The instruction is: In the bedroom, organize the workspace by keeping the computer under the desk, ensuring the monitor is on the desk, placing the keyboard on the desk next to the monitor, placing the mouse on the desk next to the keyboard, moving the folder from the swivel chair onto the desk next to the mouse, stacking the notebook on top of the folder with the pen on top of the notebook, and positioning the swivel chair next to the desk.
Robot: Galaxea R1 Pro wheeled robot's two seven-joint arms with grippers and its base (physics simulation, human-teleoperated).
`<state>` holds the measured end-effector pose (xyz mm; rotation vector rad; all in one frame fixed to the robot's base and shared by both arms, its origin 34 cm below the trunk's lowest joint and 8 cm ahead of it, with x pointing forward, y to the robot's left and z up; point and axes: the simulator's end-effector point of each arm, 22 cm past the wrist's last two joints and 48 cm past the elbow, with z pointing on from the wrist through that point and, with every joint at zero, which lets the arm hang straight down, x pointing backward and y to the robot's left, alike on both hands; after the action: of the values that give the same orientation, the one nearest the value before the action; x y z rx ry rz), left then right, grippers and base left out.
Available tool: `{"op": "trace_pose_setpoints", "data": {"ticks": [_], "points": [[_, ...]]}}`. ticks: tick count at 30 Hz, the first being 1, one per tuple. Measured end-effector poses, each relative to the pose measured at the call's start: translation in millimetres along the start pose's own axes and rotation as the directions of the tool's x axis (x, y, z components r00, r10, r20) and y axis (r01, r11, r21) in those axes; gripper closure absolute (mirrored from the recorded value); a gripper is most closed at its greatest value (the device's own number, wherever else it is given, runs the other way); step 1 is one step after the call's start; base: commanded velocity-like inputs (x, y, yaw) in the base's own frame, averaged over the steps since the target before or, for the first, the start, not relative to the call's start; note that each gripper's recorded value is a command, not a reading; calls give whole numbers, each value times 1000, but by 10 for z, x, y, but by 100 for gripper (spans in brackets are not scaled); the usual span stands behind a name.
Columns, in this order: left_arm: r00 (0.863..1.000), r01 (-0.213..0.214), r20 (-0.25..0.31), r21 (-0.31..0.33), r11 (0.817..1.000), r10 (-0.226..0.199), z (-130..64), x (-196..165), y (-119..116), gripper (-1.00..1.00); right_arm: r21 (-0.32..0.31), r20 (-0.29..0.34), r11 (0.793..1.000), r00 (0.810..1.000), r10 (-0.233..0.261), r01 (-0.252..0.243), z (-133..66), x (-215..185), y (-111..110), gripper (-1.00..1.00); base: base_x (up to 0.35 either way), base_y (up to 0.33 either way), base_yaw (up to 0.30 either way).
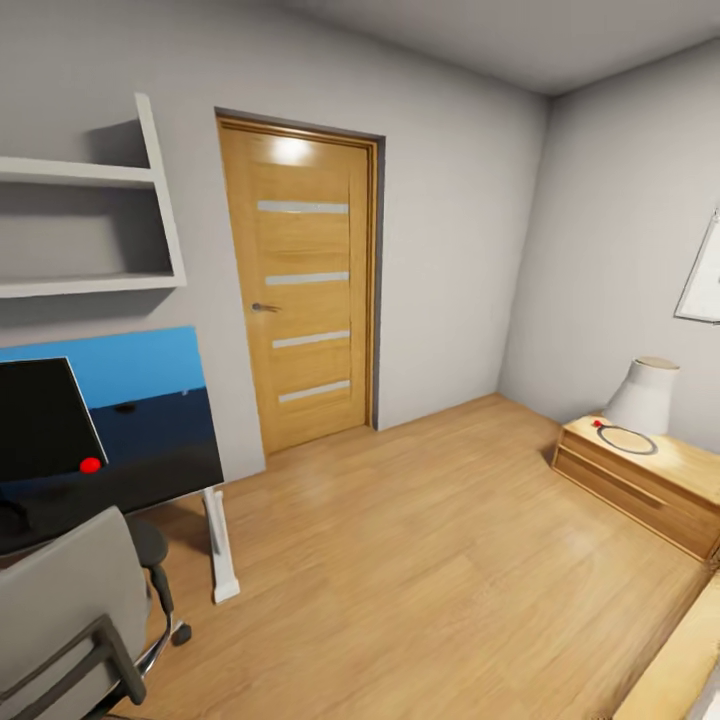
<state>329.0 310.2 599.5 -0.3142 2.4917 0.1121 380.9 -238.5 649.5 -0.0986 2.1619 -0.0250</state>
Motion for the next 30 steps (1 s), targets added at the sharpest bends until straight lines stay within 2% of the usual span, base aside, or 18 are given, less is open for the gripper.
{"op": "trace_pose_setpoints", "data": {"ticks": [7, 14, 16, 17, 18, 20, 25, 27, 30], "points": [[1000, -1, -1, 1, 1000, 1, -5, 10, 2, -100, 2, 16, 1000, 1000, 0, 0, 19, -58, -9, -100, 150, 117, -234], [1000, -6, -4, 3, 1000, 6, -7, 25, 0, -100, 7, 92, 1000, 996, 1, -1, 114, -338, -29, -100, 50, 27, -58], [1000, -5, 14, 5, 1000, 5, 11, -63, -15, -100, 11, 112, 1000, 994, 1, -2, 144, -424, -43, -100, 10, 5, -11], [998, -1, 69, 9, 1000, 0, 63, -357, -63, -100, 23, 156, 1000, 988, 2, -6, 215, -623, -84, -100, 4, 2, -4], [996, 4, 94, 6, 1000, -5, 87, -524, -89, -100, 39, 186, 999, 983, 6, -13, 263, -765, -135, -100, 3, 2, -3], [995, 14, 98, -37, 999, -10, 130, -716, -43, -100, 91, 227, 995, 974, 23, -45, 317, -964, -279, -100, 2, 1, -2], [999, 27, 49, -128, 991, -21, 270, -1099, 43, -100, 186, 269, 974, 960, 72, -125, 425, -1239, -538, -100, 0, 0, 0], [999, 29, 25, -149, 988, -26, 332, -1299, 16, -100, 219, 273, 962, 957, 101, -164, 553, -1401, -639, -100, 0, 0, 0], [999, 34, 9, -155, 987, -33, 369, -1435, -77, -100, 249, 217, 950, 966, 137, -191, 785, -1529, -730, -100, 0, 0, 0]]}}
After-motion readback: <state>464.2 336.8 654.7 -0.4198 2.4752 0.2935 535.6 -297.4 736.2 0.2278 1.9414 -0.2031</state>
